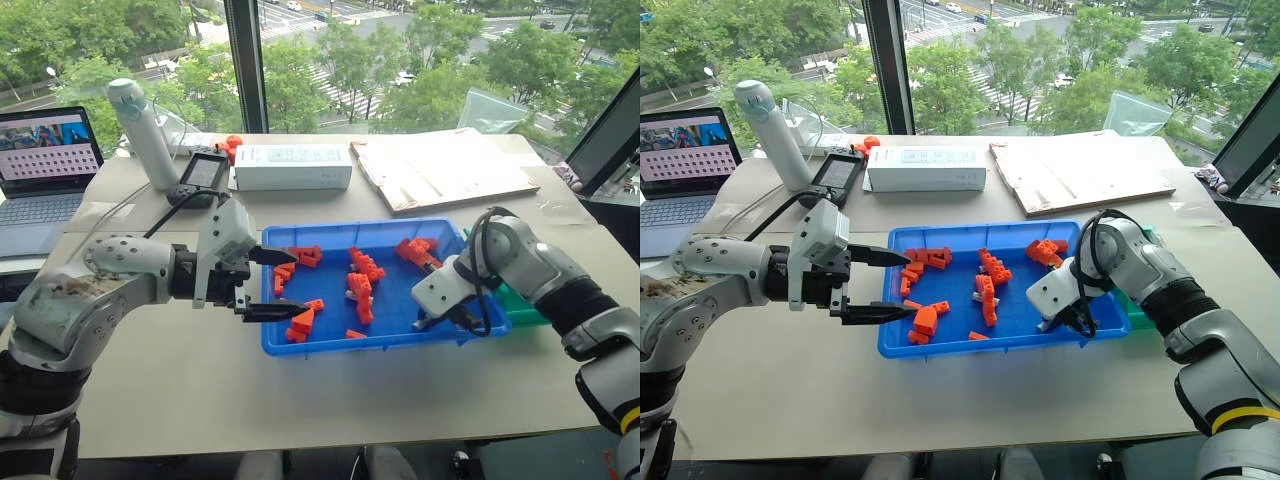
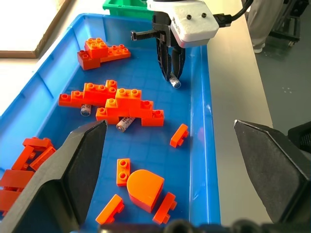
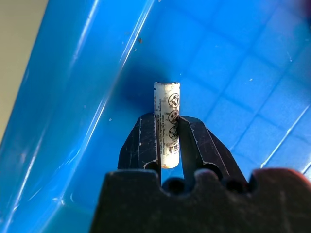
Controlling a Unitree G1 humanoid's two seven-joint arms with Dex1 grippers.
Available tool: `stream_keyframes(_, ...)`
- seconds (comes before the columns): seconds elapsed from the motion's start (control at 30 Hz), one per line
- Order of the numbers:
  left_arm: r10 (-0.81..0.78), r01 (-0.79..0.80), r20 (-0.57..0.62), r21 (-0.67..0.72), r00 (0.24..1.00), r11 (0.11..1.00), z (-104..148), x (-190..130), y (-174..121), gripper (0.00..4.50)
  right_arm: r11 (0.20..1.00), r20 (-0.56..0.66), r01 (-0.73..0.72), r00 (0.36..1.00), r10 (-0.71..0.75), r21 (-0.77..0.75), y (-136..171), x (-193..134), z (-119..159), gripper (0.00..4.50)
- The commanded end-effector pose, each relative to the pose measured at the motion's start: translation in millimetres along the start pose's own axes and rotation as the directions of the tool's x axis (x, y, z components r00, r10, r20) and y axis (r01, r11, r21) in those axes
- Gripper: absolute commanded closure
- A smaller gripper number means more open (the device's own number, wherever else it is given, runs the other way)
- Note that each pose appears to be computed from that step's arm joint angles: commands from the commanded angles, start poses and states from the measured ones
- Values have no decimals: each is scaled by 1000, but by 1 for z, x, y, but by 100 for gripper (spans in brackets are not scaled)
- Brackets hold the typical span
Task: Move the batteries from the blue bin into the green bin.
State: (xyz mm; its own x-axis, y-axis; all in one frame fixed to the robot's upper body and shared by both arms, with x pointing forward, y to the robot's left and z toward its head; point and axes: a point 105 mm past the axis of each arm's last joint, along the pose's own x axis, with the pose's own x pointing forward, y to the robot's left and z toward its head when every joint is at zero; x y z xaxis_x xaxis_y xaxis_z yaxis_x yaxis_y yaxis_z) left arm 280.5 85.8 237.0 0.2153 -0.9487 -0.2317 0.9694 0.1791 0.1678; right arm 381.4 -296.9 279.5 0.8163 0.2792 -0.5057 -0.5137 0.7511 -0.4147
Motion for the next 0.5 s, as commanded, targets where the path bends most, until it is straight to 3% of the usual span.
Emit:
stream_keyframes(0.03, -13, 13, 15, 31, 1000, 999, 8, 0, 1, 0, 981, -19, 118, 993, -116, 156, -8, -11, -26, 426)
stream_keyframes(0.17, -19, 19, 14, 38, 1000, 999, 9, 1, 2, 0, 962, -122, 190, 978, -169, 194, 0, -5, -67, 426)
stream_keyframes(0.23, -28, 27, 10, 41, 1000, 999, 9, 1, 2, 0, 955, -120, 190, 979, -166, 228, 7, 1, -72, 324)
stream_keyframes(0.33, -45, 45, 6, 41, 999, 998, 9, 2, 1, 0, 960, -87, 182, 982, -167, 213, 12, 3, -60, 219)
stream_keyframes(0.43, -43, 43, 0, 44, 999, 998, 9, 1, 2, 0, 959, 0, 243, 969, -246, 148, 4, -1, -28, 123)
stream_keyframes(0.5, -39, 39, -5, 44, 999, 998, 9, -2, 2, 0, 971, 96, 186, 975, -201, 147, 15, 0, 2, 61)
